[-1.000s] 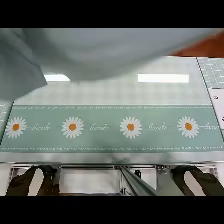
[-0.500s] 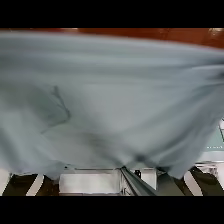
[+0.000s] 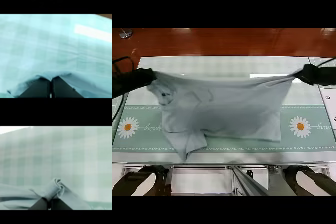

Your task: Fold the shirts.

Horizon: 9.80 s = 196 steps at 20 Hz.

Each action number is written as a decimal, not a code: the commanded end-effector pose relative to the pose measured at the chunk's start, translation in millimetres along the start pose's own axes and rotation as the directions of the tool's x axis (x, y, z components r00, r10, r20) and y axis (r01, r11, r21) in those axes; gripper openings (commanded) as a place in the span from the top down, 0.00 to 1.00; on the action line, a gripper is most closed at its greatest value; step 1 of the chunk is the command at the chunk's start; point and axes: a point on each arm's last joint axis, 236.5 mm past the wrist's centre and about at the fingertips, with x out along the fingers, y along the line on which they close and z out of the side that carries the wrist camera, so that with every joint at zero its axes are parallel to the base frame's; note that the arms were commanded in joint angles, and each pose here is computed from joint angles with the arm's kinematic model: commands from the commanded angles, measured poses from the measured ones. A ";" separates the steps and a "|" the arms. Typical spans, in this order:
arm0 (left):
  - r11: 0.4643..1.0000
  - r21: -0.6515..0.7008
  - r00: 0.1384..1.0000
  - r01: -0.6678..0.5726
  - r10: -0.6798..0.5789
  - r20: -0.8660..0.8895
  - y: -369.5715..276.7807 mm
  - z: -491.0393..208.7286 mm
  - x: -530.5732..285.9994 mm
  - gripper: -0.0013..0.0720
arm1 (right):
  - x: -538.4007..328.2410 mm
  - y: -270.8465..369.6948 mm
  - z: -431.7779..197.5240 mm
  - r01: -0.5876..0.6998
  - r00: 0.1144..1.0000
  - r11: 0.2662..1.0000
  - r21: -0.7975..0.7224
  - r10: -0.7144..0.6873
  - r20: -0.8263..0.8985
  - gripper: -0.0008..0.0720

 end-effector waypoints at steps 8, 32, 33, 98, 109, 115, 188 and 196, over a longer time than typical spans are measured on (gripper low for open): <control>0.987 -0.158 0.959 0.018 -0.062 -0.277 -8.3 -5.9 106.8 0.02 | 109.8 -9.9 62.3 -0.233 0.960 0.926 0.298 0.269 -0.084 0.12; 0.715 -0.699 0.797 -0.030 -0.405 -0.448 80.7 -237.3 5.2 0.02 | 19.8 -11.8 -189.5 -0.163 0.955 0.911 0.380 0.243 -0.173 0.13; 0.730 -0.683 0.790 -0.023 -0.406 -0.460 75.4 -239.8 6.6 0.02 | 20.1 -12.2 -187.8 -0.163 0.956 0.910 0.382 0.241 -0.166 0.13; 0.975 0.219 0.977 -0.039 -0.008 0.211 -6.1 66.1 -194.3 0.95 | -212.0 112.3 -15.8 0.086 0.985 0.943 -0.323 -0.032 0.171 0.96; 0.999 0.017 0.997 0.046 -0.044 -0.058 -7.9 72.6 96.0 0.95 | 102.6 -5.3 85.4 0.036 0.999 0.998 -0.060 -0.039 -0.038 0.96; 0.992 -0.126 0.980 0.009 -0.033 -0.195 1.6 25.2 159.5 0.95 | 181.8 -23.8 85.6 -0.029 0.995 0.997 0.067 0.036 -0.094 0.96; 0.900 -0.346 0.868 0.265 -0.379 -0.322 10.9 -36.1 167.9 0.95 | 177.7 -54.2 19.3 -0.055 0.970 0.956 0.290 0.120 -0.213 0.96; 0.874 -0.466 0.831 0.140 -0.359 -0.424 62.8 -27.8 149.6 0.02 | 177.9 -96.7 34.6 -0.033 0.977 0.957 0.288 0.092 -0.192 0.13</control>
